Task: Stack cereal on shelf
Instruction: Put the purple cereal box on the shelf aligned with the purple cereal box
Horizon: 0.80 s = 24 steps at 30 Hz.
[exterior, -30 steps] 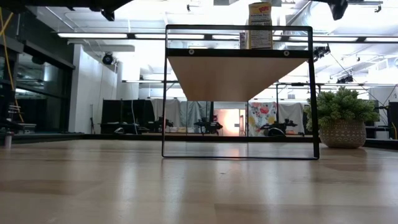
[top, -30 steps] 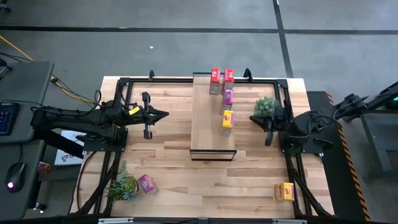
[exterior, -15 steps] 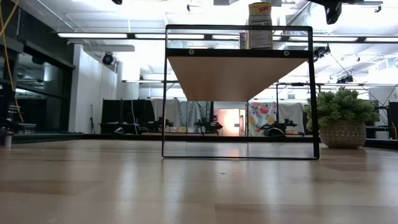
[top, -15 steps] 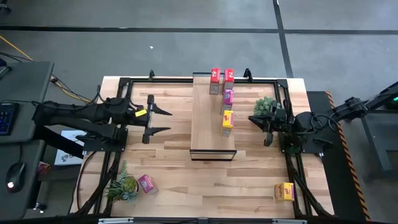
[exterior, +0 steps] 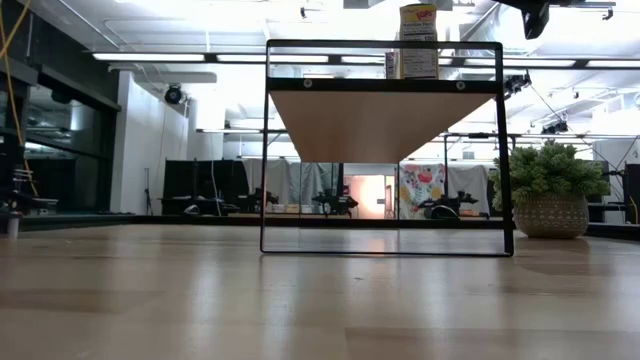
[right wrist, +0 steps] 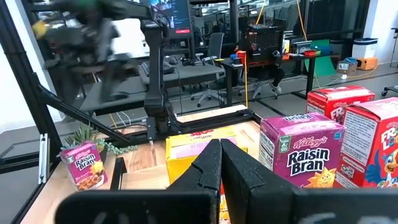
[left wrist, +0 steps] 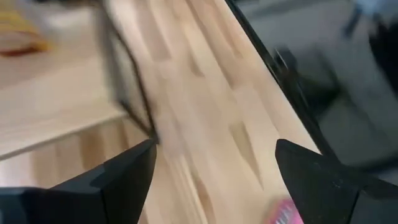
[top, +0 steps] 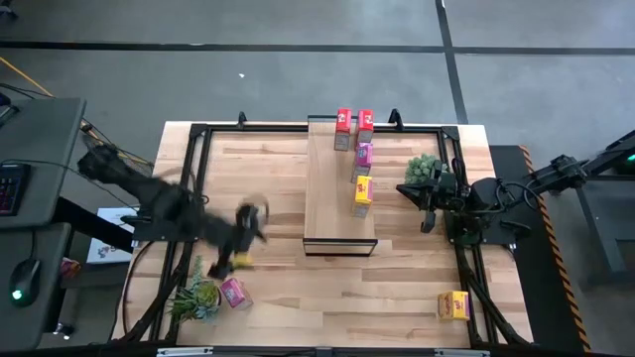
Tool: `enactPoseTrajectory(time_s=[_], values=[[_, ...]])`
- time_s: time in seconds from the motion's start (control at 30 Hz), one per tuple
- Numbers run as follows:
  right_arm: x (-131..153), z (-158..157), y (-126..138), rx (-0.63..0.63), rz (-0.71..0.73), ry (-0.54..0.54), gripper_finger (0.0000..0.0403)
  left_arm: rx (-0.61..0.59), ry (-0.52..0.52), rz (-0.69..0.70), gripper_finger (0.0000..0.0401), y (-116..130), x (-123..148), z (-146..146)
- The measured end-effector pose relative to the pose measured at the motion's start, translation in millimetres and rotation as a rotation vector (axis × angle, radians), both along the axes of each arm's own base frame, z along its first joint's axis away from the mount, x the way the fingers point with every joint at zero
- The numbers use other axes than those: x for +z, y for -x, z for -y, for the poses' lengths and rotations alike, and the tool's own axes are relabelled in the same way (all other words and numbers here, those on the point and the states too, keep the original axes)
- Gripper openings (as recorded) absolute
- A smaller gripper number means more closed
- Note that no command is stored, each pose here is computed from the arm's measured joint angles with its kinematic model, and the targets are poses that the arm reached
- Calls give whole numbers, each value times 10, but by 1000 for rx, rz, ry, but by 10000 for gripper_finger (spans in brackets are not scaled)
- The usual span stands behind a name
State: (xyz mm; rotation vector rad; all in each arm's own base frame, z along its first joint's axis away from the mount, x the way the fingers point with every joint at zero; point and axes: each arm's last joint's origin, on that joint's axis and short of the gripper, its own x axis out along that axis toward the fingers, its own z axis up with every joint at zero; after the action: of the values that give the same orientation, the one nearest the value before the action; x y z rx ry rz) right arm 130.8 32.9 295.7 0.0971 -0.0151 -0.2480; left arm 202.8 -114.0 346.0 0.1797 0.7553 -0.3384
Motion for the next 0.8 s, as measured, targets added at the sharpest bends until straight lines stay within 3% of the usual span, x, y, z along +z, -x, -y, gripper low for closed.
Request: enactPoseTrajectory(time_s=[0.17,0.33,0.67,0.8], values=[[-1,0,-1,0,-1,0,0,-116,-173,-114,321,-3,-277,562],[-3,0,-1,0,-3,1,0,-176,-237,-207,321,8,-564,931],[-43,-1,-3,-1,-29,-42,0,-169,-313,-343,321,113,-693,1216],[-61,-3,-10,-3,-39,-60,0,-214,-404,-413,321,198,-805,1266]])
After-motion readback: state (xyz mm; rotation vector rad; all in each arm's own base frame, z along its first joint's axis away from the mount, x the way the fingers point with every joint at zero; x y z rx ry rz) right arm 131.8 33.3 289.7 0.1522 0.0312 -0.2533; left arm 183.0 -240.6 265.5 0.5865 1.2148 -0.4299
